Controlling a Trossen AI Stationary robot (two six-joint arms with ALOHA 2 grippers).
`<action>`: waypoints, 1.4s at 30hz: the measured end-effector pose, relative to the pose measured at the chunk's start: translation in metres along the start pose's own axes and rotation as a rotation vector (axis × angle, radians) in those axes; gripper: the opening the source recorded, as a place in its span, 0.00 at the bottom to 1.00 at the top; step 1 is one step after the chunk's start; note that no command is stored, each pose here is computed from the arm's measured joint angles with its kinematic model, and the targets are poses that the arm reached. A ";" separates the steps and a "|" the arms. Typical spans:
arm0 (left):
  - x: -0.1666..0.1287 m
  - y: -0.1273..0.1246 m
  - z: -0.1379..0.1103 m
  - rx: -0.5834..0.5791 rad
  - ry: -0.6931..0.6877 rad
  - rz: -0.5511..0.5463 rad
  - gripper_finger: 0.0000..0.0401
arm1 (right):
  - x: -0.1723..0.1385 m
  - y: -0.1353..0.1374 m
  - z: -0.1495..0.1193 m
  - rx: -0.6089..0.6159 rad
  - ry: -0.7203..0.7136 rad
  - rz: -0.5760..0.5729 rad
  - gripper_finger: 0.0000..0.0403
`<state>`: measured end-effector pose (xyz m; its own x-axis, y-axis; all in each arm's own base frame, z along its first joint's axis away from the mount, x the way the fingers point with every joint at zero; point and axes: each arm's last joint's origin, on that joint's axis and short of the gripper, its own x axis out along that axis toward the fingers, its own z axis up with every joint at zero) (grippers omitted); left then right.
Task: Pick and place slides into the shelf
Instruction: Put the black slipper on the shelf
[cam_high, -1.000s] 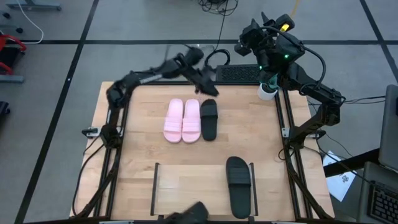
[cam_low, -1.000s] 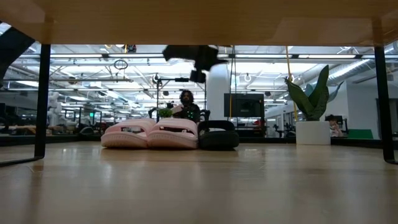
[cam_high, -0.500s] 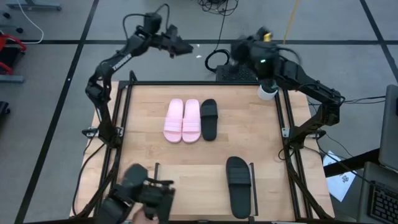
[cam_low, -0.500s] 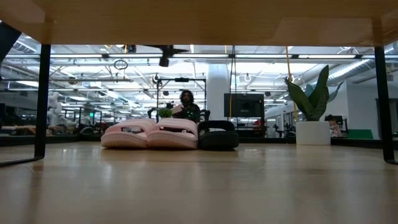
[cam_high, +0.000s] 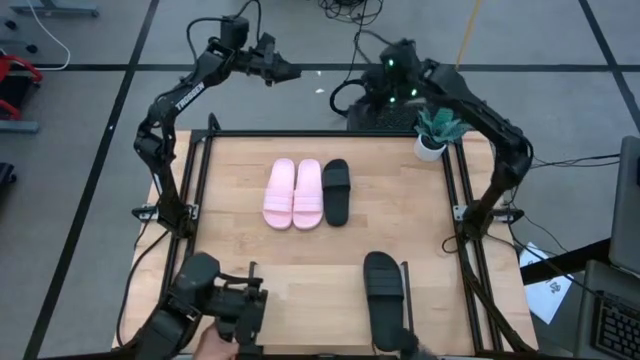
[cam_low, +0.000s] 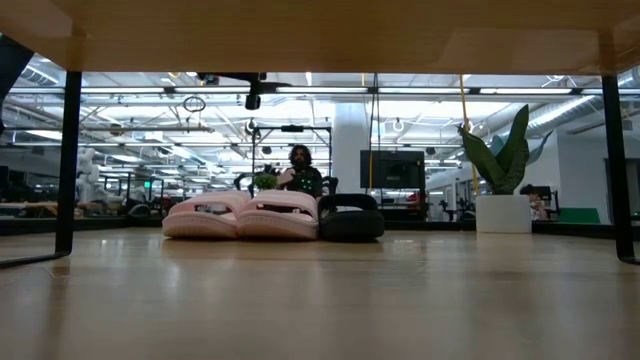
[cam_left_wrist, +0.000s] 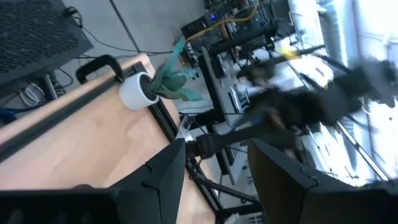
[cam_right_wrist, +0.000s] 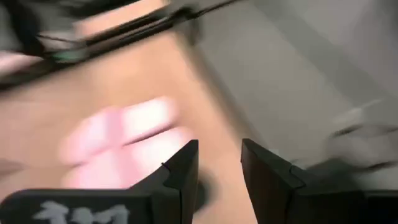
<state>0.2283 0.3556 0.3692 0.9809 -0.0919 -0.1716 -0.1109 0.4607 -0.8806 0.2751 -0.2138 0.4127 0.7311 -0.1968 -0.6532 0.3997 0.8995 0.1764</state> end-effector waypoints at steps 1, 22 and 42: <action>-0.002 0.001 0.001 0.004 -0.005 0.002 0.44 | 0.003 -0.010 -0.002 0.058 0.018 0.088 0.27; -0.030 0.011 0.011 0.141 -0.070 0.043 0.44 | 0.075 -0.087 -0.028 0.593 0.196 0.681 0.27; -0.029 0.016 0.004 0.159 -0.039 0.083 0.44 | -0.023 -0.135 -0.074 0.952 0.324 0.441 0.27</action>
<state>0.1984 0.3695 0.3615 0.9753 -0.0147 -0.2204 -0.1679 0.5989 -0.7830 0.1635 -0.3020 0.3498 0.7907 0.3054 -0.5306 0.5036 0.1686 0.8474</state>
